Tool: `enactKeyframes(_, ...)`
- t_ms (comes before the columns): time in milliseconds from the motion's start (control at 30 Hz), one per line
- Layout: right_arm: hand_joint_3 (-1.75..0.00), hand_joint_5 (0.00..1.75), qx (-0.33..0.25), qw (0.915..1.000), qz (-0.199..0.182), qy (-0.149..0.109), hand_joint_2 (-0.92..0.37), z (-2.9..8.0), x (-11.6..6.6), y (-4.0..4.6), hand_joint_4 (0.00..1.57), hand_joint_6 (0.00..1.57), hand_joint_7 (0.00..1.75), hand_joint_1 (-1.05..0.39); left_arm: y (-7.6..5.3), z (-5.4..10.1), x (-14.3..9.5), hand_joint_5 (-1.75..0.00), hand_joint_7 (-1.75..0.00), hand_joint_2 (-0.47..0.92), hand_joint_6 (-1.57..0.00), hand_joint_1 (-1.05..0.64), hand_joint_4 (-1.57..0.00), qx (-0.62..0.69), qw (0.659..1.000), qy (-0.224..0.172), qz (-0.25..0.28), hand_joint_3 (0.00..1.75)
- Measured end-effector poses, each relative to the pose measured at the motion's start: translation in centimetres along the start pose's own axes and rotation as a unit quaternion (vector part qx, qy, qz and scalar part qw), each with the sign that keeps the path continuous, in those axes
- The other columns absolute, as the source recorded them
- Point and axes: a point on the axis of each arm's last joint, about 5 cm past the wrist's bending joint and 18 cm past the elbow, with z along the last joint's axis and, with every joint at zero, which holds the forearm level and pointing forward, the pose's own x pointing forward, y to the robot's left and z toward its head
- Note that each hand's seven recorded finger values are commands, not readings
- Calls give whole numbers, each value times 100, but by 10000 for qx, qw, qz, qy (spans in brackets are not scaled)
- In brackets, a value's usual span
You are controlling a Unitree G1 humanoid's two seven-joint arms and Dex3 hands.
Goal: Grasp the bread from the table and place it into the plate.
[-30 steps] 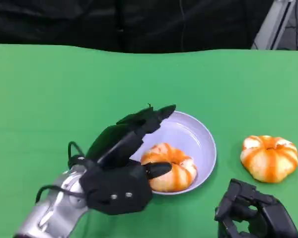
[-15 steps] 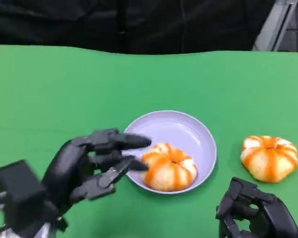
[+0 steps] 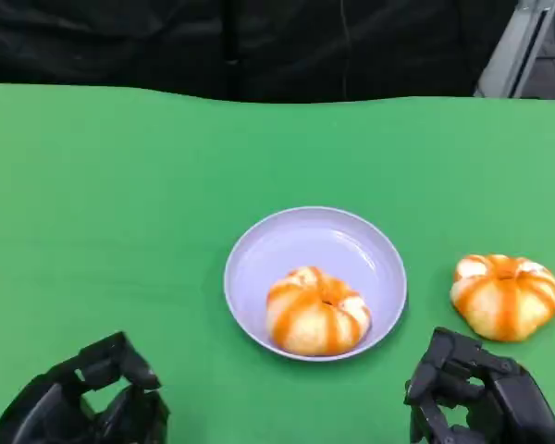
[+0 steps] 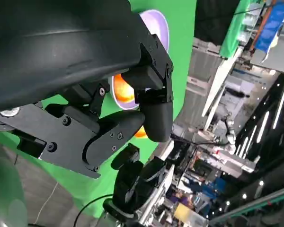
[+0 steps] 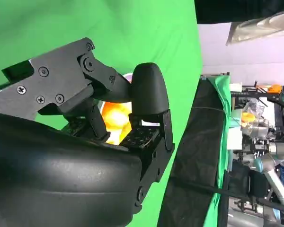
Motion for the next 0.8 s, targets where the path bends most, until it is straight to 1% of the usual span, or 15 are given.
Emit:
enactKeyframes(33, -99, 175, 0, 10000, -8, 13, -67, -6, -7, -5, 78, 74, 152, -13, 4, -15, -7, -175, -163, 72, -80, -19, -85, -40, 10000, -19, 56, 87)
enactKeyframes(100, -99, 175, -8, 10000, -1, -3, -67, -5, -6, -7, 78, 74, 152, -12, 2, -34, -8, -175, -164, 74, -79, -20, -85, -91, 9998, -88, 138, 85)
enactKeyframes(233, -99, 175, -17, 10000, 2, -28, -68, -4, -6, -7, 78, 74, 152, -13, 27, -38, -33, -175, -170, 74, -75, -14, -84, -85, 9991, -119, 393, 86)
enactKeyframes(433, -100, 175, -10, 10000, 24, -37, -69, -4, -6, -3, 77, 73, 152, -12, 31, -26, -19, -175, -171, 73, -75, -11, -85, -32, 9979, 10, 640, 86)
enactKeyframes(800, -100, 175, 5, 9999, 82, -89, -68, 0, -8, -5, 78, 73, 151, -14, -1, -15, 20, -175, -170, 72, -75, -9, -84, 19, 9975, 38, 710, 88)
